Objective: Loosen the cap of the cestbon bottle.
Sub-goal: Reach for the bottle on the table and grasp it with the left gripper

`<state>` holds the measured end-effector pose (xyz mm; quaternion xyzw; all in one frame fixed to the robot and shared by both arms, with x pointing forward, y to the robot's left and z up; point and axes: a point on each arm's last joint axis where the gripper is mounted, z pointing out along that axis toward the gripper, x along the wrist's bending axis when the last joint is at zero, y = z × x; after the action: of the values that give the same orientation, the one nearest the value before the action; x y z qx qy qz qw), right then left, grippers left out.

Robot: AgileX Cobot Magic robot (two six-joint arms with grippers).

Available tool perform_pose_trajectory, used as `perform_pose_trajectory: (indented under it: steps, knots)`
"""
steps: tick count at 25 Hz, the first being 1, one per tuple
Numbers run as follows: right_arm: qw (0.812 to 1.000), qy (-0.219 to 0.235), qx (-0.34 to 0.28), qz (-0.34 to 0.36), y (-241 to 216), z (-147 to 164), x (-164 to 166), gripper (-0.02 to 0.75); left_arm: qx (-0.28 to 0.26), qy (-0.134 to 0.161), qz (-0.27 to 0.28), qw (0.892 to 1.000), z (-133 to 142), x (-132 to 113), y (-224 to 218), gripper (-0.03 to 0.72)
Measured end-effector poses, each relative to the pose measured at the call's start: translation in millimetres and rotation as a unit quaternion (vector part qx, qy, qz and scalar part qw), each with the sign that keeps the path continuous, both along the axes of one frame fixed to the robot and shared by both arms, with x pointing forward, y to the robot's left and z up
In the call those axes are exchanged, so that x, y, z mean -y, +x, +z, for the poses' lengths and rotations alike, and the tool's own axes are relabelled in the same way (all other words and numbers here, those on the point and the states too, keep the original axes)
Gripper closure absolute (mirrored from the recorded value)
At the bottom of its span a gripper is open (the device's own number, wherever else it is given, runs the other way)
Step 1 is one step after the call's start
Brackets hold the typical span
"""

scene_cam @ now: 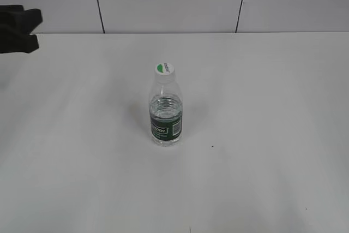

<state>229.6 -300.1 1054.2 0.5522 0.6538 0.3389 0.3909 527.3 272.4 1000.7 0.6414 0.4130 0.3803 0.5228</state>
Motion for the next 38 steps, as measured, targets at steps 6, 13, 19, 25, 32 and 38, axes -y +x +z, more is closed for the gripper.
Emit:
perform_pose_trajectory:
  steps: [6,13,19,25,32,38]
  knots:
    - [1.0,0.0,0.0,0.0,0,0,0,0.305,-0.019,-0.037,-0.139,0.989,-32,19,3,0.442]
    - [1.0,0.0,0.0,0.0,0,0,0,0.305,-0.076,-0.031,-0.289,0.954,-69,29,-10,0.443]
    - [1.0,0.0,0.0,0.0,0,0,0,0.305,-0.109,0.014,-0.379,0.919,-86,33,-19,0.443]
    - [1.0,0.0,0.0,0.0,0,0,0,0.305,-0.119,0.022,-0.404,0.907,-95,34,-11,0.443]
    - [1.0,0.0,0.0,0.0,0,0,0,0.305,-0.118,0.022,-0.403,0.907,-96,35,-9,0.434]
    - [1.0,0.0,0.0,0.0,0,0,0,0.305,-0.113,0.014,-0.403,0.908,-94,45,-8,0.223]
